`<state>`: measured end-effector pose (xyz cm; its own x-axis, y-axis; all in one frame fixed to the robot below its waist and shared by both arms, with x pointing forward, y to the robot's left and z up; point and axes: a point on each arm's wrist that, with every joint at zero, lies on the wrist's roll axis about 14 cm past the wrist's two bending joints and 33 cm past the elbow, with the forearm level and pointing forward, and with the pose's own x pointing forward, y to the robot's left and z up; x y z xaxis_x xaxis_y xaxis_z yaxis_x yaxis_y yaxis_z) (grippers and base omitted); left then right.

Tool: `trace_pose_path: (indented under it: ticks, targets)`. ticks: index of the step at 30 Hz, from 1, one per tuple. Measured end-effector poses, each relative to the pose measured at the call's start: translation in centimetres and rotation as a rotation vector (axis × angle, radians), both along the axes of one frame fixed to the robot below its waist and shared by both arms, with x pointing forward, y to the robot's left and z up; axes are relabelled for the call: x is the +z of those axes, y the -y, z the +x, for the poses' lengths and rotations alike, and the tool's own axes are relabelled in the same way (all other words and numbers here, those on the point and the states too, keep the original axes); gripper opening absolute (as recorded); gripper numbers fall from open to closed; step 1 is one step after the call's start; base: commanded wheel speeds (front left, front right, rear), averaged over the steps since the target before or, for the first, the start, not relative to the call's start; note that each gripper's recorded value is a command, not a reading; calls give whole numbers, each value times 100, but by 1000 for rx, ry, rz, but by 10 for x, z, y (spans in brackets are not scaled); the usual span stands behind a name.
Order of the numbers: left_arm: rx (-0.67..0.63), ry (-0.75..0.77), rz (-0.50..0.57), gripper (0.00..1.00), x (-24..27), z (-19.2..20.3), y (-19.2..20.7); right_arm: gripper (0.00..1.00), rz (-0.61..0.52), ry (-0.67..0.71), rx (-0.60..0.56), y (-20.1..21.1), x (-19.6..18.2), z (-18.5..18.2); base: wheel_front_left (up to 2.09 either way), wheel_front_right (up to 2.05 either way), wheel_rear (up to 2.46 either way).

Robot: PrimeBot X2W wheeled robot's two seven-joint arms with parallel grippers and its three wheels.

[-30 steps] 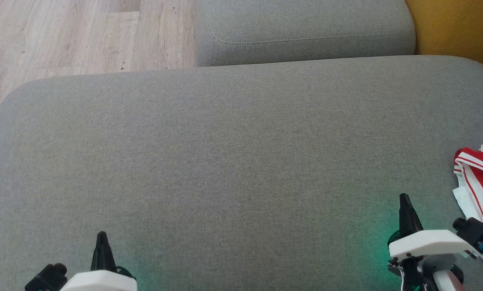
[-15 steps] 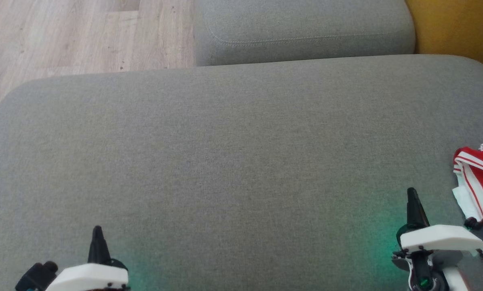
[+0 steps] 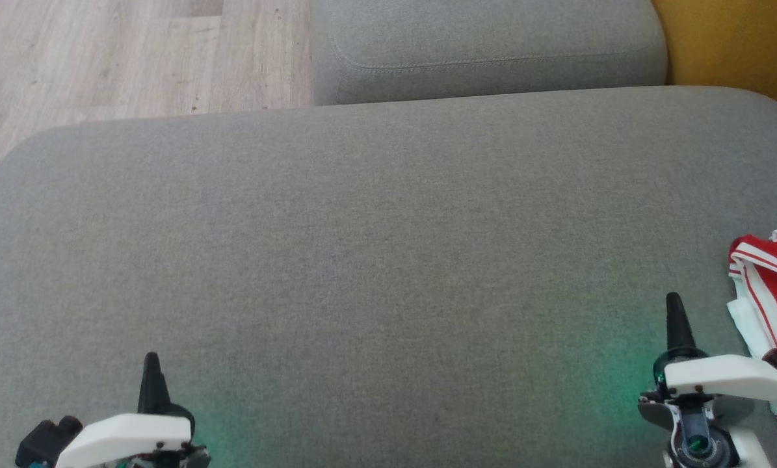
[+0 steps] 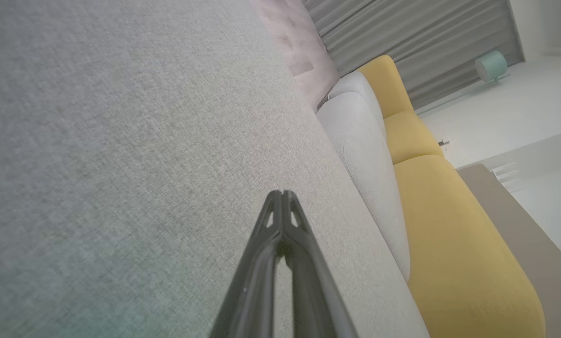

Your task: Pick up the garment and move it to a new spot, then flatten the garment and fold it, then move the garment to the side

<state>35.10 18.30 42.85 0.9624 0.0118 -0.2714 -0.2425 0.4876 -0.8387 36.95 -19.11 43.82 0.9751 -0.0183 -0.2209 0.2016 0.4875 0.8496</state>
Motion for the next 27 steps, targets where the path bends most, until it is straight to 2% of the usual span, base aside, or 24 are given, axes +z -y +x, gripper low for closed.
trace_pose_path:
  ticks: [27]
  targets:
    - [39,85,-299,0,25,14,-2,0,296,87,-62,9,26,8,0,0,0]
